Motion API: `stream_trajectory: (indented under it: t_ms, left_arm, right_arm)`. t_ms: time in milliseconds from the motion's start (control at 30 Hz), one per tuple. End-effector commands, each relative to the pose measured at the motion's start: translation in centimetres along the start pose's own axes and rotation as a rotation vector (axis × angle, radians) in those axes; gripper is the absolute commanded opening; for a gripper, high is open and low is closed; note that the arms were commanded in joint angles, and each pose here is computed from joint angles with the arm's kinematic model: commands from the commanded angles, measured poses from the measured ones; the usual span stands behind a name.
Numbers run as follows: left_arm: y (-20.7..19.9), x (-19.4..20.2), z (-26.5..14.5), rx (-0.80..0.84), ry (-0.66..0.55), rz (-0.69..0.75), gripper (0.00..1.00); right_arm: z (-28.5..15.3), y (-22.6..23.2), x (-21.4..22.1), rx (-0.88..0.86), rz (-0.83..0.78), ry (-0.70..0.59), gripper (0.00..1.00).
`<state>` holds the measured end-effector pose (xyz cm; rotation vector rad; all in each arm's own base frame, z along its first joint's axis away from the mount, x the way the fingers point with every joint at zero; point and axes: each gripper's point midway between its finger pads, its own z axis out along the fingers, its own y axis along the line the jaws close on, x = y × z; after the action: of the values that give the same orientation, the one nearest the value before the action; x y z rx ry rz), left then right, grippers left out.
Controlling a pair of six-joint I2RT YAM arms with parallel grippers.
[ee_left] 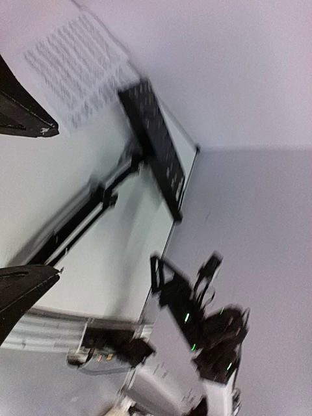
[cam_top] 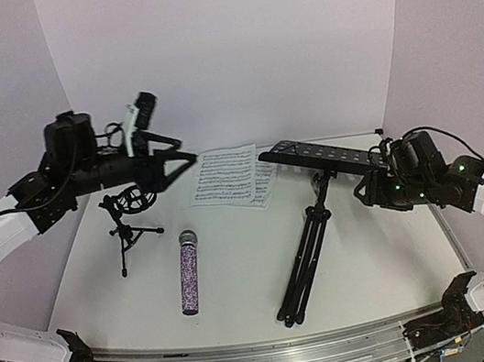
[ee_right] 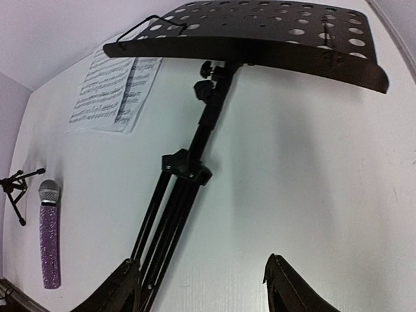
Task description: Pack up the instrument practice props
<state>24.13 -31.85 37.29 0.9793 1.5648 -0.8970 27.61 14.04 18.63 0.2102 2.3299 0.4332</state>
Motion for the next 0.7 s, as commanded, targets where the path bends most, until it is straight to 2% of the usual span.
stream_trajectory:
  t_ms: [0,100,233,467,567,667]
  left_arm:
    - [6.8,-2.8,-8.4,-0.336,-0.185,-0.073,0.69]
    - [9.9,-1.1,-13.9,-0.543,-0.235,-0.121,0.71]
    - [11.8,2.4,-20.4,-0.796,-0.29,-0.188,0.75]
    - [15.2,13.4,-25.7,-1.114,-0.17,-0.371,0.76]
    - [15.6,17.0,-25.7,-1.139,-0.123,-0.386,0.78]
    - [15.2,18.1,-24.0,-1.045,-0.088,-0.334,0.85]
  right_arm:
    - [-0.3,-3.2,-0.6,0.109,-0.006,-0.071,0.63]
    - [-0.5,-5.2,-0.5,0.173,-0.029,-0.102,0.63]
    - [-2.1,-7.9,-0.5,0.248,-0.057,-0.194,0.63]
    - [-6.6,-11.5,-0.1,0.267,-0.063,-0.428,0.63]
    - [-7.2,-12.2,0.7,0.246,-0.088,-0.481,0.63]
    - [-7.4,-12.7,1.3,0.235,-0.091,-0.506,0.62]
